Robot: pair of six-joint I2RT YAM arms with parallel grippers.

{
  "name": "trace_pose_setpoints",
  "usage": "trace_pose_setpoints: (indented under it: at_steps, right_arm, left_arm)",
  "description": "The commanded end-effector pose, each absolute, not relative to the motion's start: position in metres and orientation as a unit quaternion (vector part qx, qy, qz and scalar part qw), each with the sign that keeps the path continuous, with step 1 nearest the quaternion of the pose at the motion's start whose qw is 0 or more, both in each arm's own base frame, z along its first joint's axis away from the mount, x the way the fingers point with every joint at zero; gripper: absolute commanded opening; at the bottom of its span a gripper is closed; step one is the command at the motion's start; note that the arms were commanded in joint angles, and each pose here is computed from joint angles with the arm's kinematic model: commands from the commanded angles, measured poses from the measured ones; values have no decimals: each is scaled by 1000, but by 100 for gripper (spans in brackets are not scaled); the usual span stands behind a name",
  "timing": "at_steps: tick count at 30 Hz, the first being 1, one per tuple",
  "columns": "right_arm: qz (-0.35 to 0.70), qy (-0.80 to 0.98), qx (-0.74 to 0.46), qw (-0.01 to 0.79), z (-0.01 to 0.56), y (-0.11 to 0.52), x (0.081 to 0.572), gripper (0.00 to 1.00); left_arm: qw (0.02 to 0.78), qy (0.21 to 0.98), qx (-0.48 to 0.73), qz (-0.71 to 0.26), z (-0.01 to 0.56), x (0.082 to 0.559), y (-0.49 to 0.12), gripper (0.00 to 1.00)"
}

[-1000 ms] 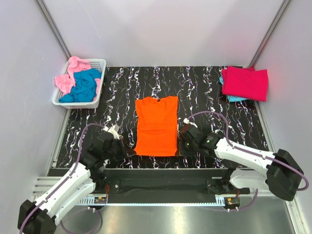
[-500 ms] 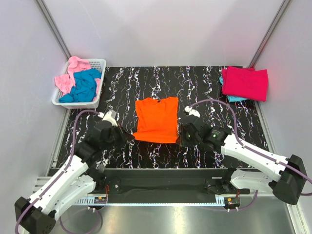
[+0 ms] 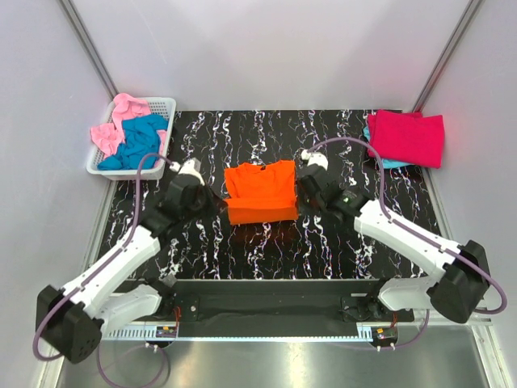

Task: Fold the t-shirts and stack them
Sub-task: Fold the tshirt

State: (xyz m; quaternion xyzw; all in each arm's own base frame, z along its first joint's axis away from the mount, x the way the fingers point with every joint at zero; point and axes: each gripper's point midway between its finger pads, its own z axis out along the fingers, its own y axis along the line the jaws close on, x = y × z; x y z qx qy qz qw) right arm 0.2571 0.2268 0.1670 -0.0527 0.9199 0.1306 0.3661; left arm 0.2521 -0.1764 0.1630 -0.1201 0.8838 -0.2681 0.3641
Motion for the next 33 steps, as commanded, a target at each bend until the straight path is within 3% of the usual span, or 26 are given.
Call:
trace_pose_setpoints:
  at_steps: [1, 15, 33]
  right_arm:
    - [87, 911, -50, 401, 176, 200, 295, 0]
    - [119, 894, -84, 423, 179, 229, 415, 0]
    - [147, 907, -99, 383, 107, 252, 520, 0]
  left_arm:
    - [427, 863, -128, -237, 190, 289, -170, 0]
    - [451, 868, -137, -157, 189, 368, -183, 0]
    - [436, 880, -171, -77, 134, 462, -180, 0]
